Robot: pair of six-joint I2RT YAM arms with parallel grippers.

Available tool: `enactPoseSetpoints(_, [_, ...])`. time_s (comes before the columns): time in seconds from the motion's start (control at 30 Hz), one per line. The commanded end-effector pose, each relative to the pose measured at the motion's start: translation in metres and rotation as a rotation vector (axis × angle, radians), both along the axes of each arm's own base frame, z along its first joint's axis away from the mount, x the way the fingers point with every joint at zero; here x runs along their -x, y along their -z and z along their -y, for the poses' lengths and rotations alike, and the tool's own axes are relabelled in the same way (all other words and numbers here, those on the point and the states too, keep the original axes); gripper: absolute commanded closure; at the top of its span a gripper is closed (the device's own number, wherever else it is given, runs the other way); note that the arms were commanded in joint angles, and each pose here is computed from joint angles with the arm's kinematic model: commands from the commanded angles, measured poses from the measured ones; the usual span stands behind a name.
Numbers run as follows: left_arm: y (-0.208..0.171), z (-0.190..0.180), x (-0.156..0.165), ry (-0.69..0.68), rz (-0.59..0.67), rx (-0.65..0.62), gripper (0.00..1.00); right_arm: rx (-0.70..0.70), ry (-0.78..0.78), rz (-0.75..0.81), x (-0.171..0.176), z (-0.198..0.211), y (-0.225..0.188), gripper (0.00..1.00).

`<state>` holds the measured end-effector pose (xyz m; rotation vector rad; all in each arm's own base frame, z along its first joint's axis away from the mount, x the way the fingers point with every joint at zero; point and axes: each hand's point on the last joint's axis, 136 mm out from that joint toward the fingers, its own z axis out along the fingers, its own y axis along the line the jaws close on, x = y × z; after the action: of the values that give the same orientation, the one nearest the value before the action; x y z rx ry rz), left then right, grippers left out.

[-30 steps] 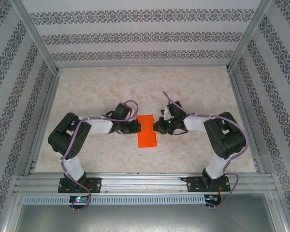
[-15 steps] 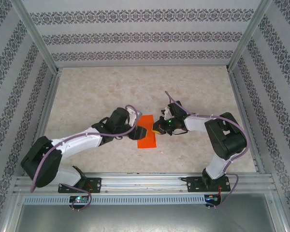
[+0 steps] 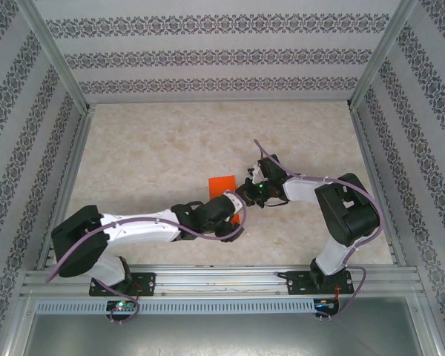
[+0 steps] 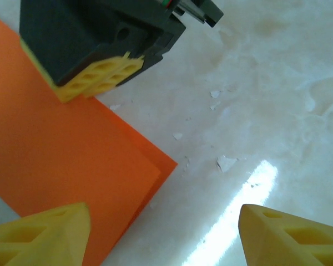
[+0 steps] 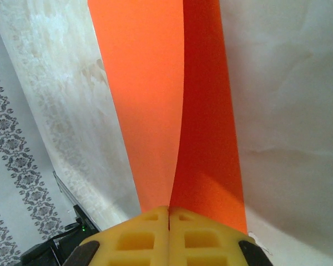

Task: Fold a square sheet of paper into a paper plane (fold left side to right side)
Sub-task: Fold the triangle a second time at the center of the table.

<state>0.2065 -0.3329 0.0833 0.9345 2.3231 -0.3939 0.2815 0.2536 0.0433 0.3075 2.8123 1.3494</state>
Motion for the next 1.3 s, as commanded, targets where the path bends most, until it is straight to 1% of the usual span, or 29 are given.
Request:
enactPoseSetpoints(0.0, [0.006,-0.008,-0.011,-0.022,0.105,-0.169,0.27,-0.011,0.012,-0.003,0.0,0.004,-0.005,1.0])
enactPoseSetpoints(0.2, [0.02,-0.007,-0.024,-0.046,0.165,-0.318,0.27,-0.009,0.01,-0.002,0.001,0.003,-0.004,1.0])
enactPoseSetpoints(0.27, [0.022,-0.007,-0.026,-0.051,0.17,-0.34,0.3,-0.009,0.011,-0.003,0.001,0.004,-0.004,1.0])
enactPoseSetpoints(0.3, [0.023,-0.007,-0.027,-0.052,0.172,-0.346,0.34,-0.009,0.01,-0.002,0.002,0.003,-0.004,1.0])
enactPoseSetpoints(0.37, [0.024,-0.006,-0.028,-0.05,0.173,-0.35,0.44,-0.009,0.011,0.001,0.001,0.003,-0.005,1.0])
enactPoseSetpoints(0.5, [0.024,-0.004,-0.026,-0.044,0.166,-0.333,0.67,-0.004,0.014,0.004,0.0,0.004,-0.005,1.0])
enactPoseSetpoints(0.53, [0.024,-0.003,-0.025,-0.04,0.161,-0.322,0.72,-0.005,0.012,0.003,0.0,0.004,-0.005,1.0])
enactPoseSetpoints(0.63, [0.024,0.001,-0.022,-0.025,0.146,-0.29,0.84,-0.009,0.012,0.011,-0.003,0.003,-0.007,1.0])
enactPoseSetpoints(0.67, [0.023,0.002,-0.021,-0.024,0.143,-0.281,0.87,-0.011,0.011,0.017,-0.004,0.003,-0.009,1.0])
enactPoseSetpoints(0.77, [0.021,0.003,-0.02,-0.031,0.129,-0.256,0.97,-0.017,0.013,0.052,-0.011,0.002,-0.018,0.93])
enactPoseSetpoints(0.8, [0.02,0.003,-0.02,-0.036,0.122,-0.245,0.99,-0.019,0.017,0.071,-0.014,0.002,-0.023,0.9])
enactPoseSetpoints(0.93, [0.014,0.002,-0.02,-0.059,0.08,-0.174,1.0,-0.016,0.036,0.165,-0.025,0.01,-0.043,0.74])
enactPoseSetpoints(1.07, [0.007,-0.002,-0.021,-0.093,0.023,-0.086,1.0,0.022,0.081,0.234,-0.029,0.033,-0.053,0.64])
enactPoseSetpoints(1.2, [0.004,-0.005,-0.022,-0.12,-0.077,0.021,1.0,0.066,0.102,0.262,-0.018,0.057,-0.05,0.62])
enactPoseSetpoints(1.27, [0.002,-0.004,-0.022,-0.131,-0.129,0.081,1.0,0.065,0.092,0.27,-0.009,0.061,-0.049,0.66])
